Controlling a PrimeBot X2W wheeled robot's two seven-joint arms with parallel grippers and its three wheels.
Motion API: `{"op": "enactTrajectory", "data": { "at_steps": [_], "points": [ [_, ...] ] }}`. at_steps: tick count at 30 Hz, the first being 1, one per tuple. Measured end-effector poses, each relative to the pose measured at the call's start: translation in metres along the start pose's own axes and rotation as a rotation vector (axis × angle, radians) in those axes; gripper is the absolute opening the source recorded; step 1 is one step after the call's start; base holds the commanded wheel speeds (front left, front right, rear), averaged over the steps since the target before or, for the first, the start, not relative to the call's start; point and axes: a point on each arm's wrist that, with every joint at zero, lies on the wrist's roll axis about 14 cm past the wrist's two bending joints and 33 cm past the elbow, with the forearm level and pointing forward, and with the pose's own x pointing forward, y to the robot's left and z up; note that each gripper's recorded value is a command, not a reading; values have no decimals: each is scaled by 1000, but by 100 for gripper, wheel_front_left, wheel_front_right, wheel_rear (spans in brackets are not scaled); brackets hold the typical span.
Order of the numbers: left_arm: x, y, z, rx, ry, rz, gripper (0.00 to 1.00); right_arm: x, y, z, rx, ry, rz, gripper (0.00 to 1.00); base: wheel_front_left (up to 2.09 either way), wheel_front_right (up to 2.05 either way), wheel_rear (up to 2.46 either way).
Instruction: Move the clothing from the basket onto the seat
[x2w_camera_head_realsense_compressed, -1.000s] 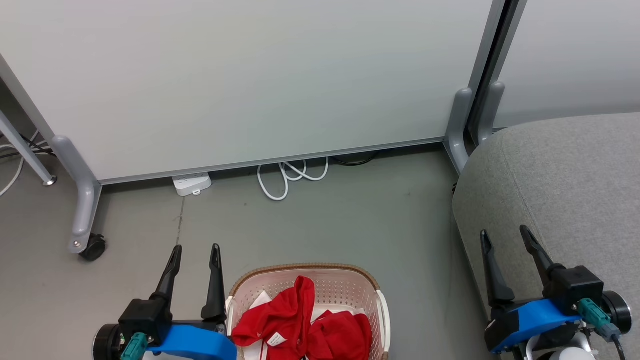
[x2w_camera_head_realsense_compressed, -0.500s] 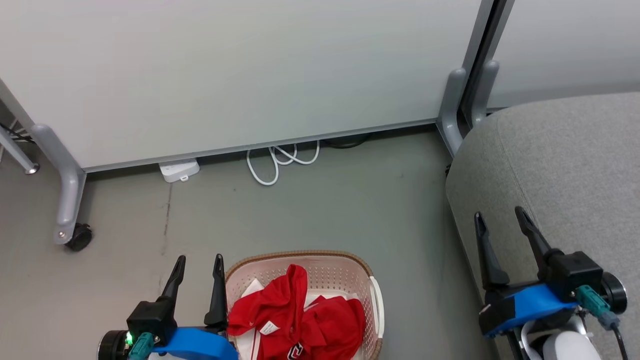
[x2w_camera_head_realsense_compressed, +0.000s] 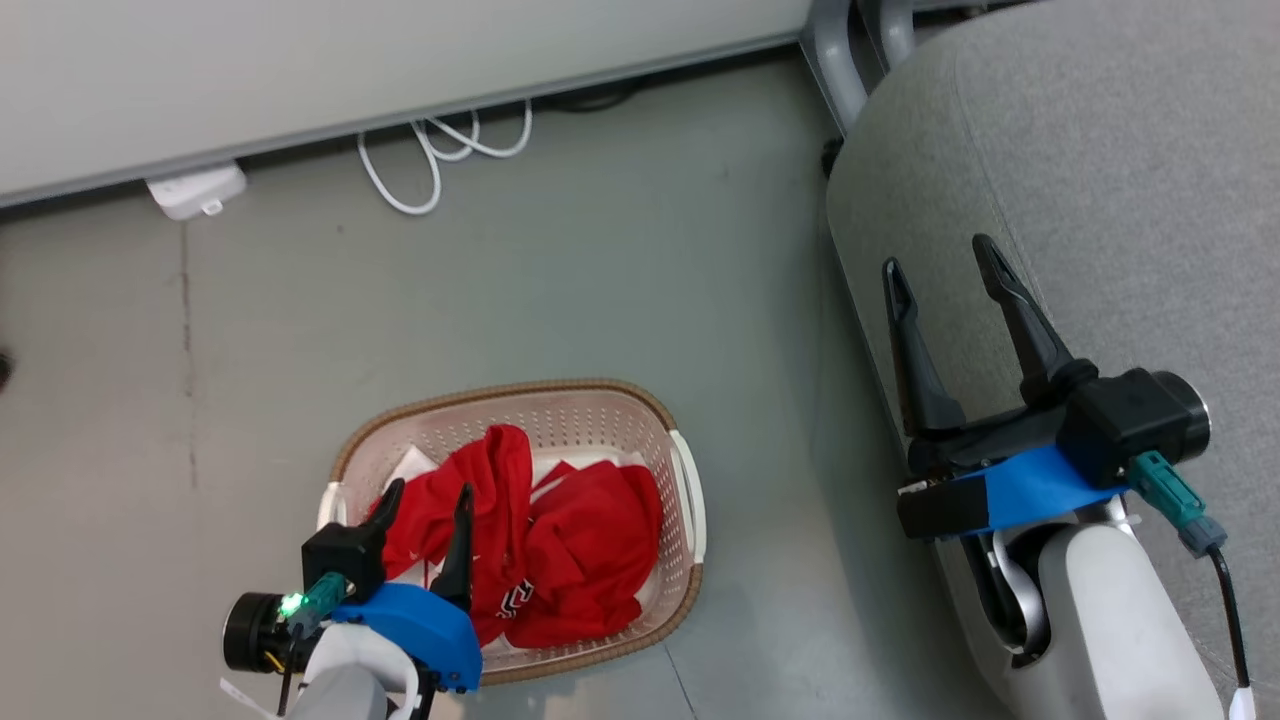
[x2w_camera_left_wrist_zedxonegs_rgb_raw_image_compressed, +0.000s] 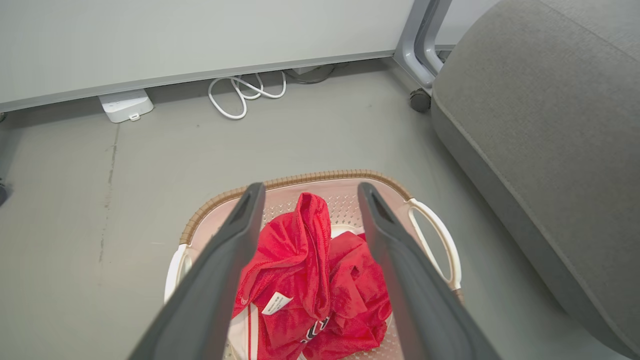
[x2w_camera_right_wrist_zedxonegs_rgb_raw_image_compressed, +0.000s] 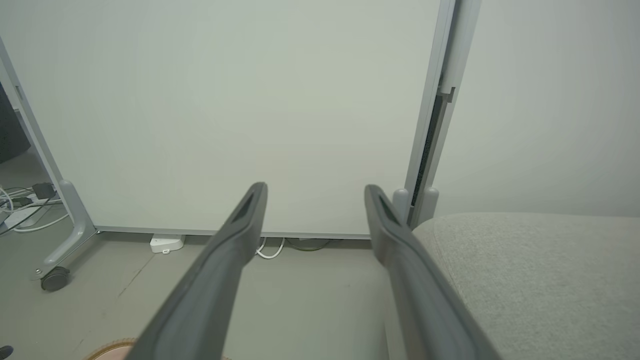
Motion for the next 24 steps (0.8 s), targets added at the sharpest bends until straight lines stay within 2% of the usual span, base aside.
{"op": "enactTrajectory", "data": {
  "at_steps": [13,20,24],
  "points": [
    [82,-16,-93,50,268,-118,100,22,-15,-81,5,145,-11,100,0,0,0],
    [115,-3,-130,70,338,-83,100,23,-25,-118,18,209,-30,100,0,0,0],
    [128,11,-151,87,381,-21,100,25,-27,-133,27,234,-31,100,0,0,0]
  ]
}}
